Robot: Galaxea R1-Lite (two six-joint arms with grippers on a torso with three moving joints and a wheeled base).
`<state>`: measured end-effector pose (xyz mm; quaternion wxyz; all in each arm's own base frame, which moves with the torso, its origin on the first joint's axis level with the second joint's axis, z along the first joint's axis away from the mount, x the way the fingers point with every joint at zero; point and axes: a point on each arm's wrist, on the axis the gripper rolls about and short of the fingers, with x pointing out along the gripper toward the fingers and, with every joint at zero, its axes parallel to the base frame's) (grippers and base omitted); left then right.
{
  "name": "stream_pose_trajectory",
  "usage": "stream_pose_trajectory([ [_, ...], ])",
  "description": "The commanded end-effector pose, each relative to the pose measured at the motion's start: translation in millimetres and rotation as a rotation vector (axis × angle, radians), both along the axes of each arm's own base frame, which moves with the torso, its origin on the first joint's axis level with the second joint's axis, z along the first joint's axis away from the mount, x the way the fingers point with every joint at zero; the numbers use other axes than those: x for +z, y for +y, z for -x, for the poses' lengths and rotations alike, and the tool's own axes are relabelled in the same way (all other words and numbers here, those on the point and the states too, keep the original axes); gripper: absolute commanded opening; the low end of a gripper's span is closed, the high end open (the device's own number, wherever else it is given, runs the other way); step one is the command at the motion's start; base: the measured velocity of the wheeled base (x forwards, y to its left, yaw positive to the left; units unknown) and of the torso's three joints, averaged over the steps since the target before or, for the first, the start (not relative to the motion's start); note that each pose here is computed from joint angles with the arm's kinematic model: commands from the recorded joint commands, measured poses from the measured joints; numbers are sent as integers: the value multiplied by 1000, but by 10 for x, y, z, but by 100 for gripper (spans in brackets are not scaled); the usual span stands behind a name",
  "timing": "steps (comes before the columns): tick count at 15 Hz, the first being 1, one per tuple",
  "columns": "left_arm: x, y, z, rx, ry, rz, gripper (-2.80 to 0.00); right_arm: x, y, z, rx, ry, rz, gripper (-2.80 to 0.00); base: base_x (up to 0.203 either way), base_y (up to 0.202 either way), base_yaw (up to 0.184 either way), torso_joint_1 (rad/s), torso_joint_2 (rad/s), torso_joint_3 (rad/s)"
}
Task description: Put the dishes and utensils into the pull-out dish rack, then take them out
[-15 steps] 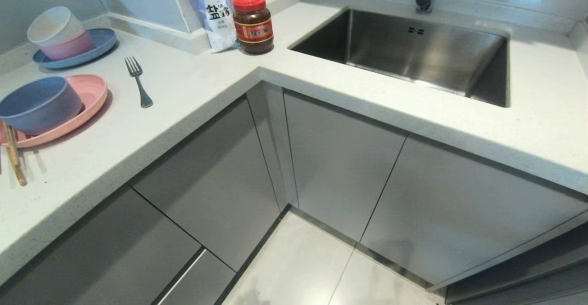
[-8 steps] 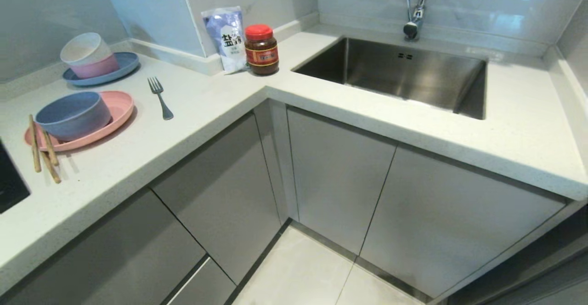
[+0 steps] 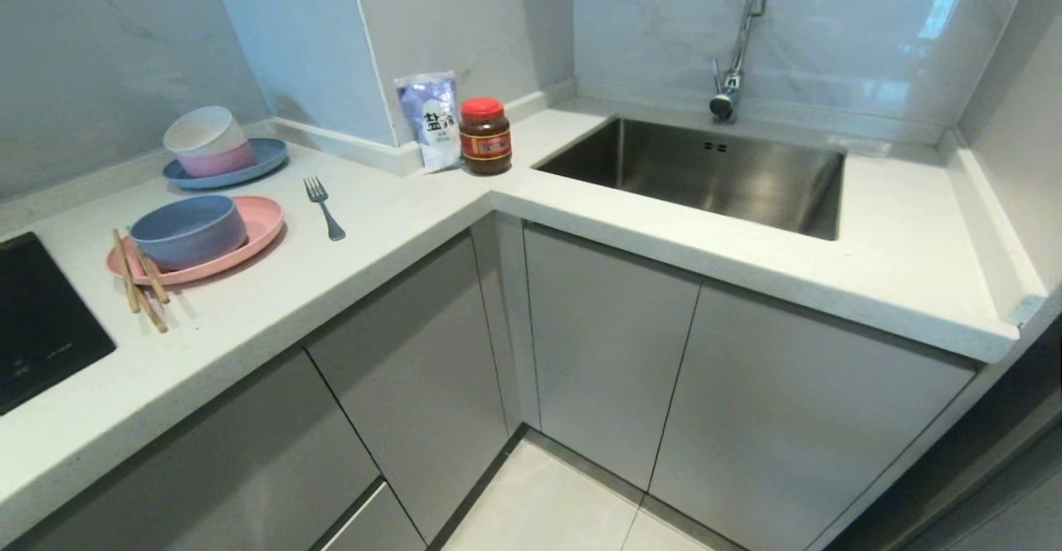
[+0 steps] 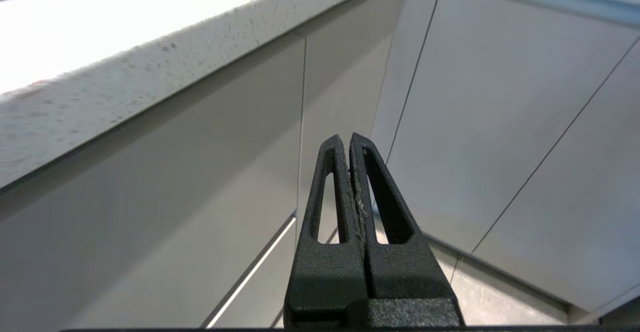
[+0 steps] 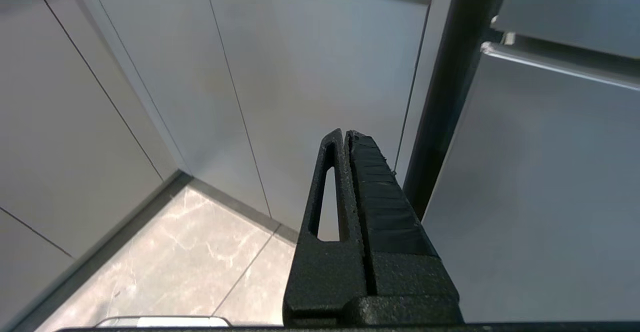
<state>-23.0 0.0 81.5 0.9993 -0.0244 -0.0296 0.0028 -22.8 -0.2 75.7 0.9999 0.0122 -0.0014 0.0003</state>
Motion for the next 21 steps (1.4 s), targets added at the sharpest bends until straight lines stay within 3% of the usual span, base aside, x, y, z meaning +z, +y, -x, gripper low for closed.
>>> stream_pose_trajectory([
  [1,-67,0,-20,1,25,2,-280,-4,0,2,1,-3,0,-280,0,0,0,-2,2,206],
  [16,-67,0,-20,-2,25,-4,-280,-4,0,2,1,-3,0,-280,0,0,0,3,1,204],
  [21,-68,1,-19,3,24,14,-280,-5,0,2,-1,-3,0,-280,0,0,0,2,2,53],
])
